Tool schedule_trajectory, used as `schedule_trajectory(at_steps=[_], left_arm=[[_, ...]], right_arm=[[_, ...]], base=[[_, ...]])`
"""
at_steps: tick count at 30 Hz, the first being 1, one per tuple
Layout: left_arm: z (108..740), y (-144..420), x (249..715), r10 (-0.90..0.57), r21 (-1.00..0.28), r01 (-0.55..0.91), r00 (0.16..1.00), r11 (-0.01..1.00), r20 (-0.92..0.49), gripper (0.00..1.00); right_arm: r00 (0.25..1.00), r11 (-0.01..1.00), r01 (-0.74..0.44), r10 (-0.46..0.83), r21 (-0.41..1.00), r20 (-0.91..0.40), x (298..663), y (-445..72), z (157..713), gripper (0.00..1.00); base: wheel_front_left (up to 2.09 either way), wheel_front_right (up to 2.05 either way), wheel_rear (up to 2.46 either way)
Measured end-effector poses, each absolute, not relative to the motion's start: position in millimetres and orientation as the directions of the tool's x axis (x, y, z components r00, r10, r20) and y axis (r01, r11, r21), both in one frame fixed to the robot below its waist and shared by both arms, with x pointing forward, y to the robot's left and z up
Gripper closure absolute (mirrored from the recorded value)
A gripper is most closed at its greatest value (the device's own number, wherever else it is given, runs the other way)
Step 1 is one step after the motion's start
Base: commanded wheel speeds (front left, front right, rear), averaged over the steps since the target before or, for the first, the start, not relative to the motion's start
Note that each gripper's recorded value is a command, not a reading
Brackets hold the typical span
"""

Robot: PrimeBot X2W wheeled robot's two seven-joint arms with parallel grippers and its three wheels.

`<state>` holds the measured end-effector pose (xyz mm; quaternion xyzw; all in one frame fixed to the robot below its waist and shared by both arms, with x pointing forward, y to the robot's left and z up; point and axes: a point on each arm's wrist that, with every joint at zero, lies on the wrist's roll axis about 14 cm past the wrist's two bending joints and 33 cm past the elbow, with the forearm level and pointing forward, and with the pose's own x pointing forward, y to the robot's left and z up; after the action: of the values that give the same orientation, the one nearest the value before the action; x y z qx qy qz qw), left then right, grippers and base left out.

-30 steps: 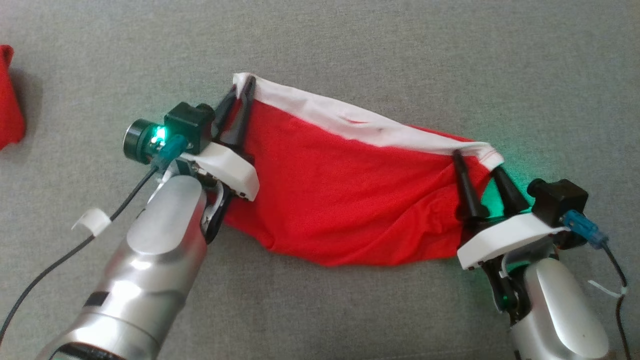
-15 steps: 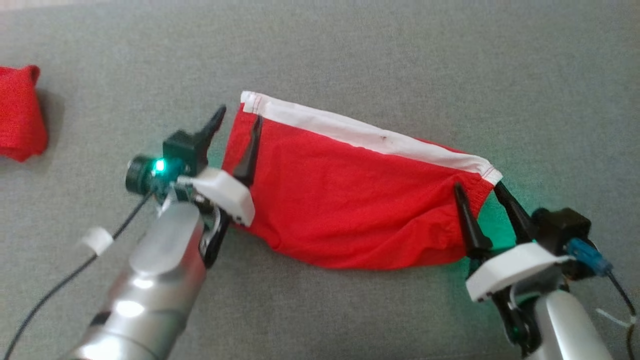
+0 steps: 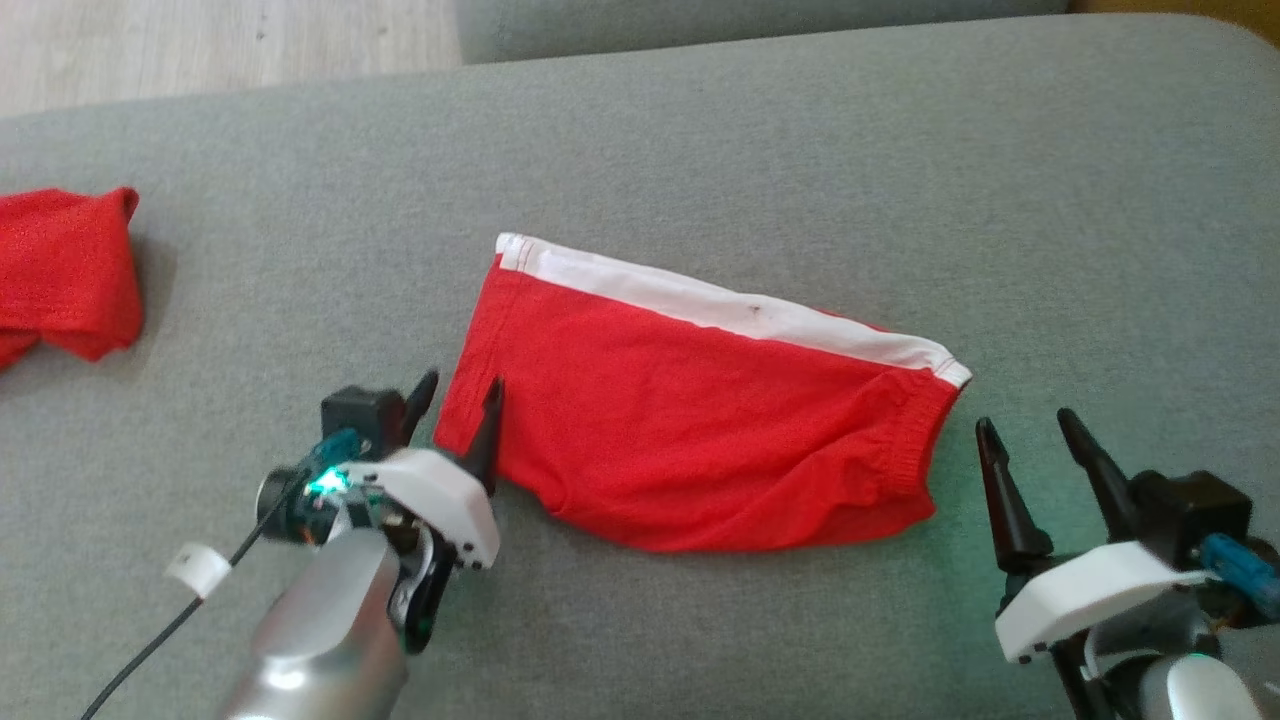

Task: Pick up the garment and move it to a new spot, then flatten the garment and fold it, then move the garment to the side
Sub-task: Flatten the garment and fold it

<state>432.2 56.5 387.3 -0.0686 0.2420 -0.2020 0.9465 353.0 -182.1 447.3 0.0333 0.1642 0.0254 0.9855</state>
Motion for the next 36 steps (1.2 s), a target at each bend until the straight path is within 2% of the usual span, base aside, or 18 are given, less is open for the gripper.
schedule_trajectory(at_steps=[4, 11, 12, 13, 14, 15, 19, 28, 36], left_arm=[[376, 59, 422, -0.398, -0.247, 0.314, 0.77, 0.917, -0.499, 0.0], [374, 50, 420, -0.433, -0.267, 0.341, 0.712, 0.901, -0.552, 0.0], [374, 50, 420, -0.433, -0.267, 0.341, 0.712, 0.901, -0.552, 0.09], [375, 48, 419, -0.438, -0.272, 0.344, 0.705, 0.899, -0.557, 0.54], [375, 46, 419, -0.443, -0.274, 0.348, 0.7, 0.897, -0.561, 0.82], [376, 45, 418, -0.447, -0.275, 0.352, 0.696, 0.895, -0.562, 1.0], [379, 44, 410, -0.456, -0.3, 0.344, 0.702, 0.89, -0.548, 1.0], [394, 68, 385, -0.385, -0.36, 0.226, 0.795, 0.905, -0.469, 1.0], [386, 94, 339, -0.274, -0.416, 0.064, 0.841, 0.907, -0.467, 1.0]], right_arm=[[0.962, 0.999, -0.03, 0.038, 0.034, -0.27, 352, -189, 471, 0.0], [0.982, 1.0, 0.004, -0.006, -0.009, -0.19, 353, -202, 504, 0.0], [0.982, 1.0, 0.004, -0.006, -0.009, -0.19, 353, -202, 504, 0.0], [0.982, 1.0, 0.009, -0.011, -0.011, -0.186, 353, -204, 507, 0.0], [0.984, 1.0, 0.014, -0.016, -0.013, -0.177, 353, -205, 510, 0.0], [0.986, 1.0, 0.017, -0.019, -0.016, -0.166, 353, -206, 513, 0.0], [0.994, 0.999, 0.022, -0.024, -0.023, -0.11, 359, -209, 531, 0.0], [0.999, 0.999, -0.006, 0.004, -0.036, -0.052, 368, -201, 551, 0.0], [0.992, 0.998, -0.063, 0.06, -0.02, -0.112, 365, -183, 532, 0.0]], base=[[0.0, 0.0, 0.0], [0.0, 0.0, 0.0], [0.0, 0.0, 0.0], [0.0, 0.0, 0.0], [0.0, 0.0, 0.0], [0.0, 0.0, 0.0], [0.0, 0.0, 0.0], [0.0, 0.0, 0.0], [0.0, 0.0, 0.0]])
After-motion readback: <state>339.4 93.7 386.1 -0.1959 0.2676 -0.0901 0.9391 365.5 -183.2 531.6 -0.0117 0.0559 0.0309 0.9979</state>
